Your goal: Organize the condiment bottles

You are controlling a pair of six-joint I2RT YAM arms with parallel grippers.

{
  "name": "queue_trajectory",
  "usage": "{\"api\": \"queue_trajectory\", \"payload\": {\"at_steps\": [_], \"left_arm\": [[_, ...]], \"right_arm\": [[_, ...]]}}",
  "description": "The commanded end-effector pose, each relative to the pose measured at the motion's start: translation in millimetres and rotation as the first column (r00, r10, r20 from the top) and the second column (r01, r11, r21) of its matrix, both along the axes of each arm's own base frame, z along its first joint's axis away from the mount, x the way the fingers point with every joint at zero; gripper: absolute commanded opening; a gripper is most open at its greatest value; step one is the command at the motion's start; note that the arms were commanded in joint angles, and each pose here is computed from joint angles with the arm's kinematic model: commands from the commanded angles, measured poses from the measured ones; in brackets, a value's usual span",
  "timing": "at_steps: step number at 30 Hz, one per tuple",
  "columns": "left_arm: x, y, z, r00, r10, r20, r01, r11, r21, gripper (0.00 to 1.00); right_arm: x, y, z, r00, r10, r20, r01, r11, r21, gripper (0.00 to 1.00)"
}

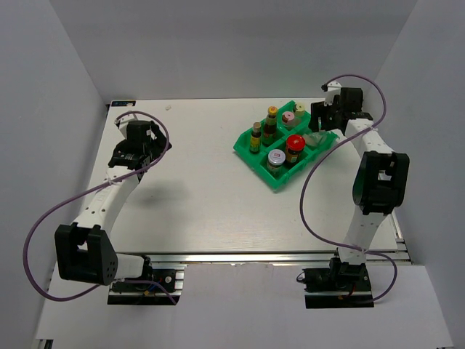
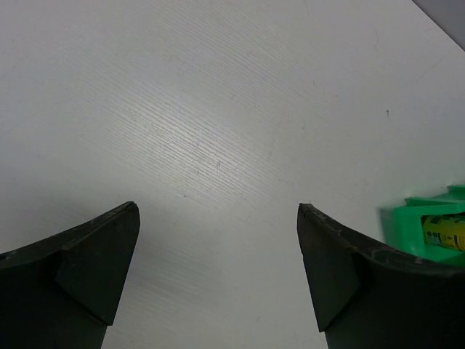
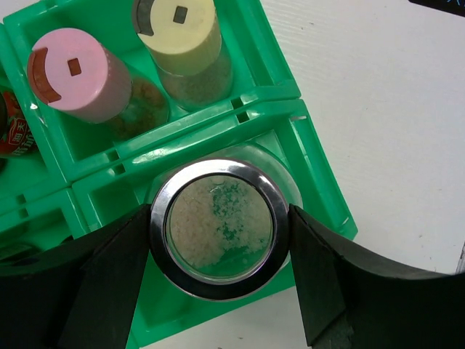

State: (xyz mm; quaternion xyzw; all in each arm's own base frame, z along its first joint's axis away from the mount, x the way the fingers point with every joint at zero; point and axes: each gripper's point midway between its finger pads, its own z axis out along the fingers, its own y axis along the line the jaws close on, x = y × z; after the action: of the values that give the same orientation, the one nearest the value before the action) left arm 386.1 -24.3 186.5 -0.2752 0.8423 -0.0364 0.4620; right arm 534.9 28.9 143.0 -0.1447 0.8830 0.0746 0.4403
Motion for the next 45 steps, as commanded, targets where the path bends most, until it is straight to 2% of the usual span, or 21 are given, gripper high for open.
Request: {"api": "queue_trajectory", "payload": {"at_steps": [1, 9, 13, 15, 18, 19, 22, 27, 30, 31, 32, 40, 43, 45], "left_arm": [[6, 0, 14, 1.000, 0.004, 0.027, -0.004, 1.000, 0.010, 0.98], [6, 2, 5, 1.000, 0.012, 0.005, -0.012, 1.000, 0.016, 0.98], [7, 2, 5, 1.000, 0.015, 0.004, -0.015, 1.000, 0.016, 0.98], [6, 2, 7, 1.000, 0.015, 0.009, -0.015, 1.000, 0.016, 0.98], [7, 1, 9, 1.000, 0.013, 0.018, -0.013, 1.000, 0.013, 0.98], [7, 1, 10, 1.000, 0.013, 0.018, -0.013, 1.000, 0.013, 0.98], [5, 1, 12, 1.000, 0.011, 0.022, -0.011, 1.000, 0.012, 0.98], [4, 2, 23, 0.999, 0.009, 0.051, -0.010, 1.000, 0.009, 0.98], [2, -2, 27, 0.997, -0.010, 0.074, 0.010, 1.000, -0.002, 0.98], [-1, -1, 30, 0.997, -0.010, 0.081, 0.010, 1.000, -0.003, 0.98], [-2, -1, 31, 0.997, -0.010, 0.081, 0.010, 1.000, 0.000, 0.98], [-8, -1, 49, 0.993, -0.016, 0.121, 0.017, 1.000, -0.009, 0.98], [-9, 1, 56, 0.991, -0.008, 0.130, 0.008, 1.000, -0.002, 0.98], [-10, 2, 66, 0.990, -0.009, 0.141, 0.008, 1.000, 0.006, 0.98]], "right_arm": [[18, 0, 32, 0.991, 0.050, 0.123, -0.048, 0.999, -0.019, 0.05], [10, 8, 1, 0.991, 0.108, 0.076, -0.108, 0.994, -0.008, 0.24], [11, 8, -4, 0.992, 0.109, 0.069, -0.109, 0.994, -0.009, 0.41], [10, 9, -3, 0.992, 0.109, 0.071, -0.109, 0.994, -0.001, 0.44], [10, 9, 2, 0.992, 0.100, 0.077, -0.101, 0.995, 0.004, 0.56], [10, 8, 3, 0.993, 0.093, 0.078, -0.094, 0.996, 0.004, 0.63], [11, 7, 15, 0.993, 0.072, 0.093, -0.073, 0.997, 0.007, 0.70], [12, 3, 48, 0.988, 0.029, 0.149, -0.032, 0.999, 0.018, 0.70], [6, 6, 72, 0.981, 0.032, 0.190, -0.038, 0.999, 0.031, 0.79], [2, 7, 88, 0.976, 0.024, 0.219, -0.034, 0.999, 0.041, 0.87], [1, 8, 95, 0.971, 0.027, 0.238, -0.038, 0.998, 0.043, 0.89], [-24, 10, 154, 0.946, 0.001, 0.323, -0.028, 0.996, 0.080, 0.89], [-36, 8, 181, 0.932, -0.045, 0.358, 0.003, 0.993, 0.116, 0.89], [-50, -4, 203, 0.912, -0.148, 0.383, 0.096, 0.984, 0.153, 0.89]]}}
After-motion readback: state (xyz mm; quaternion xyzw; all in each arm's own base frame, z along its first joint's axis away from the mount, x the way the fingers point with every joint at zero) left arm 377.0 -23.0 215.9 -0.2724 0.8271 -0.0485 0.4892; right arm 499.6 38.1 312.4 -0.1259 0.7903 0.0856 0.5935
